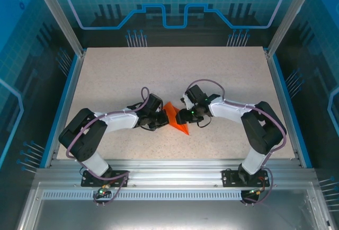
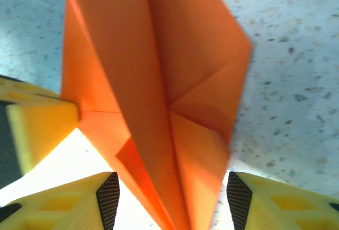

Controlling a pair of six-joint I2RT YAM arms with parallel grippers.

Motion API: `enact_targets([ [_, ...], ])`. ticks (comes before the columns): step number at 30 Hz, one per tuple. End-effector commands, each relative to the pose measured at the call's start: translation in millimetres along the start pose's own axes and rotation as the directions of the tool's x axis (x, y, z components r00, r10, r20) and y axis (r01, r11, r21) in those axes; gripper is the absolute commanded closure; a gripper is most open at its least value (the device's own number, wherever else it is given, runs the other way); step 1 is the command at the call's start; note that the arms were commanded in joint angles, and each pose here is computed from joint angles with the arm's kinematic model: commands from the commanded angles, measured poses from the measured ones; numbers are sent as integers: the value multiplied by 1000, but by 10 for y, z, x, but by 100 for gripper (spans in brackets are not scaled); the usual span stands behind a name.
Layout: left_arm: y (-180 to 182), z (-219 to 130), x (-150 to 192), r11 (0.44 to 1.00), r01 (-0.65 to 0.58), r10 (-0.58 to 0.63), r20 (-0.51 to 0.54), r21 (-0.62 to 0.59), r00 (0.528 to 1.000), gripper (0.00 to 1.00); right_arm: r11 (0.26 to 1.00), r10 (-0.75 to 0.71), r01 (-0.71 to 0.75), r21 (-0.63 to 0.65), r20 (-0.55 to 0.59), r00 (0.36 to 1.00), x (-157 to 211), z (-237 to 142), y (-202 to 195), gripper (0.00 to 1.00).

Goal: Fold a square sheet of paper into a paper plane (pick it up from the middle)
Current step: Move the paper plane to the center of the table.

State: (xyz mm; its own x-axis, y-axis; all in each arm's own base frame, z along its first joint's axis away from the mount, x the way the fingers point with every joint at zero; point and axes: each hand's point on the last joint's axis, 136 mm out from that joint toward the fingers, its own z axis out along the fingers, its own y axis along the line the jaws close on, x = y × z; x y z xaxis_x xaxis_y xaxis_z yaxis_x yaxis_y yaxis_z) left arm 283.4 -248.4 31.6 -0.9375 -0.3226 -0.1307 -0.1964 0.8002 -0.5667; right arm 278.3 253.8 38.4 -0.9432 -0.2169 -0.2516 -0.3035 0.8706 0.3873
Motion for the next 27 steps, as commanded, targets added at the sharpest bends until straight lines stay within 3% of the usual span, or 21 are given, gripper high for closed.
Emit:
enact_targets([
  [1,-49,-47,-3,999,-31,31,-4,27,1000,98,999,-21,21,42,-4,1000,-22,9,-37,38],
  [8,-49,-44,-2,999,-30,30,-4,26,1000,98,994,-42,37,-103,-45,998,82,105,258,36],
  [17,-56,-59,-23,999,-31,31,2,24,1000,98,989,-92,92,-117,3,996,116,-44,407,41],
  [27,-63,-67,-21,999,-29,29,0,27,1000,98,980,-176,182,79,-77,981,168,190,296,49],
])
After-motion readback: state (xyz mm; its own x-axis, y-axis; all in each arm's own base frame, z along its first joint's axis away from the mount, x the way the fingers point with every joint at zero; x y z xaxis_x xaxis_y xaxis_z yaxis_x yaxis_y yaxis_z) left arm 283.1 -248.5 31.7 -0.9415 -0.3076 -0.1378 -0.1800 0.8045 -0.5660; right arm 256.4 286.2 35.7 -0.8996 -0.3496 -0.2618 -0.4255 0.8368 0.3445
